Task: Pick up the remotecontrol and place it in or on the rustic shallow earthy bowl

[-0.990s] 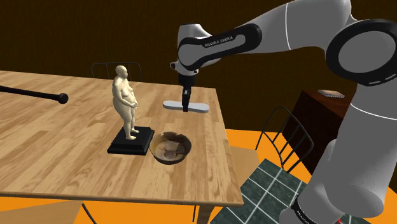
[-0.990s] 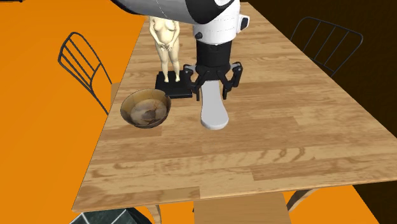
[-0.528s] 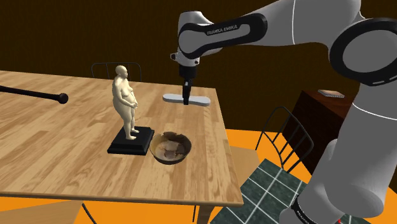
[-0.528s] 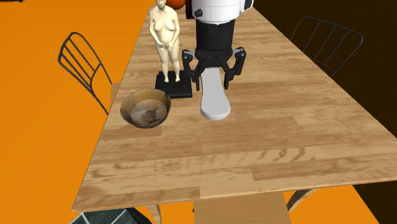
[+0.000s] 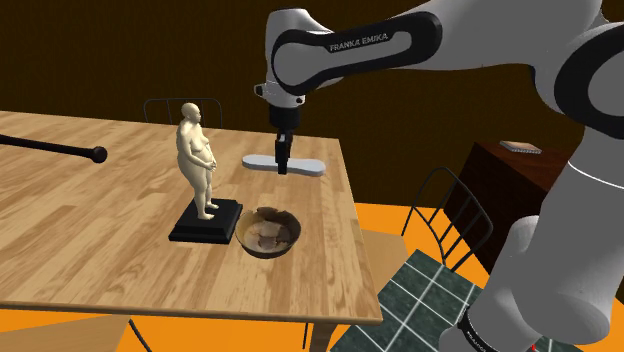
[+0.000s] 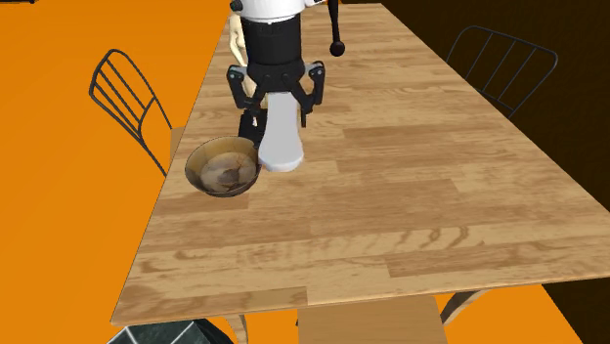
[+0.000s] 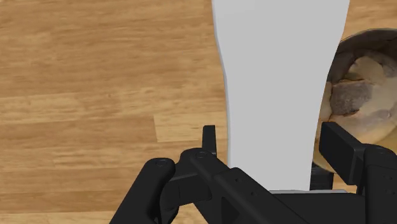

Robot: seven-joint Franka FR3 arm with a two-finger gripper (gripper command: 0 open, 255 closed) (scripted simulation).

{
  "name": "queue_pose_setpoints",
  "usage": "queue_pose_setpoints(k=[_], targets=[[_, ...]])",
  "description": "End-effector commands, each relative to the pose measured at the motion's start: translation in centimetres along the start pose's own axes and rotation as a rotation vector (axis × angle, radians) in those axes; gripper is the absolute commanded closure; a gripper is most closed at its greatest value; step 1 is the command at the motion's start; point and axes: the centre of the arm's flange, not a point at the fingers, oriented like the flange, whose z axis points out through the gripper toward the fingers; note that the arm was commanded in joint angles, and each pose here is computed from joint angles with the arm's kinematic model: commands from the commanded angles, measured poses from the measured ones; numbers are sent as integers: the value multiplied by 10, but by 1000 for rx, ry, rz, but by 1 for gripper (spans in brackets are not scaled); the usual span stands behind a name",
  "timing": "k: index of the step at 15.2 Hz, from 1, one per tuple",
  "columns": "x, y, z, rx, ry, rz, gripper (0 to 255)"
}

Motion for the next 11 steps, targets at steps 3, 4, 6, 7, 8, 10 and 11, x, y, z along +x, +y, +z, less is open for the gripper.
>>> queue_pose_setpoints(k=[3, 4, 6, 7, 8, 10, 11], targets=[[10, -54, -1, -1, 0, 1, 255], [12, -67, -2, -1, 0, 1, 255], [18, -92, -3, -1, 0, 1, 255], [21, -105, -4, -1, 0, 1, 255], [24, -118, -4, -1, 0, 1, 255], [30, -146, -6, -1, 0, 1, 255], [30, -146, 0, -1, 0, 1, 255]])
